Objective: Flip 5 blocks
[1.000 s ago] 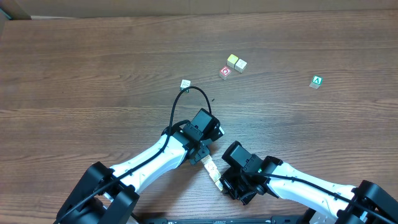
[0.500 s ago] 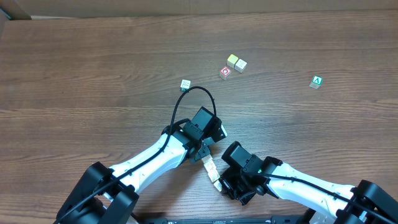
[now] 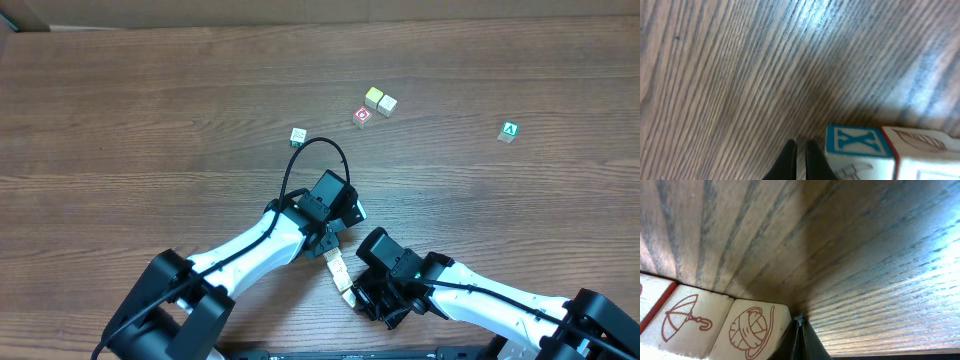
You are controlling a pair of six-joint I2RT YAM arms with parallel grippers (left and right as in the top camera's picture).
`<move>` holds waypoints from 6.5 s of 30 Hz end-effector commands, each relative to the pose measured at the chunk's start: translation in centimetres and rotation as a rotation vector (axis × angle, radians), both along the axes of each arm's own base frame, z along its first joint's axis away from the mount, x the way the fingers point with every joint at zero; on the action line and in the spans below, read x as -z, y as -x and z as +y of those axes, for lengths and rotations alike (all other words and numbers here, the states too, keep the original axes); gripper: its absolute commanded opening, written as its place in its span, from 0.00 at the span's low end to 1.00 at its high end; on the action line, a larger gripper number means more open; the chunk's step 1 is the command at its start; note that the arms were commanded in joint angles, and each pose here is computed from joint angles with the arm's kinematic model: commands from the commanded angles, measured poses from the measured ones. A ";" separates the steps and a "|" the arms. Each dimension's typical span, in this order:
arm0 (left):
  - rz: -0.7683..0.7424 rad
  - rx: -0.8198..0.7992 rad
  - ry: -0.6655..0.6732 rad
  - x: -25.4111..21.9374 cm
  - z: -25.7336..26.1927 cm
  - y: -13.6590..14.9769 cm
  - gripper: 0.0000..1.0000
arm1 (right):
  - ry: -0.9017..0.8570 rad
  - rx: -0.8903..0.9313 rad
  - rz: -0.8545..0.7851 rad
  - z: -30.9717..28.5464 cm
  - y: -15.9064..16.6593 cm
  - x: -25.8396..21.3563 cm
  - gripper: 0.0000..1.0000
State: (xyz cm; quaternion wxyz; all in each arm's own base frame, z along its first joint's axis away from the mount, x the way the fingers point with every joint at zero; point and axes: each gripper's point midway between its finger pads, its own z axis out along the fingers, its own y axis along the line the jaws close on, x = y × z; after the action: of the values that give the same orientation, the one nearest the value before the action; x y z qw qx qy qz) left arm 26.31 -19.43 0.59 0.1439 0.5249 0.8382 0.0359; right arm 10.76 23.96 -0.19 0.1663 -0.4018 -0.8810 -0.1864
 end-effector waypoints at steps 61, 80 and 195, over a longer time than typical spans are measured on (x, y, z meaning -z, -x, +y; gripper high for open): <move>0.037 0.193 0.096 1.3 -3.4 1.1 0.04 | -0.125 0.372 0.008 3.9 -4.3 -2.1 0.04; 0.039 0.207 0.089 1.6 -3.4 1.1 0.04 | -0.111 0.388 -0.009 3.7 -4.7 -1.7 0.04; -0.039 0.074 0.142 0.8 -2.2 -2.5 0.04 | -0.082 0.295 -0.037 4.8 -2.2 -1.1 0.04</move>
State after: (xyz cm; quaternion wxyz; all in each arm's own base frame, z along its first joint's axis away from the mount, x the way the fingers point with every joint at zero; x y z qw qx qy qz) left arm 30.02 -21.59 0.99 0.2182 0.5481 0.8074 0.0033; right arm 11.43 28.00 -0.15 0.1491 -0.4645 -0.8401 -0.2370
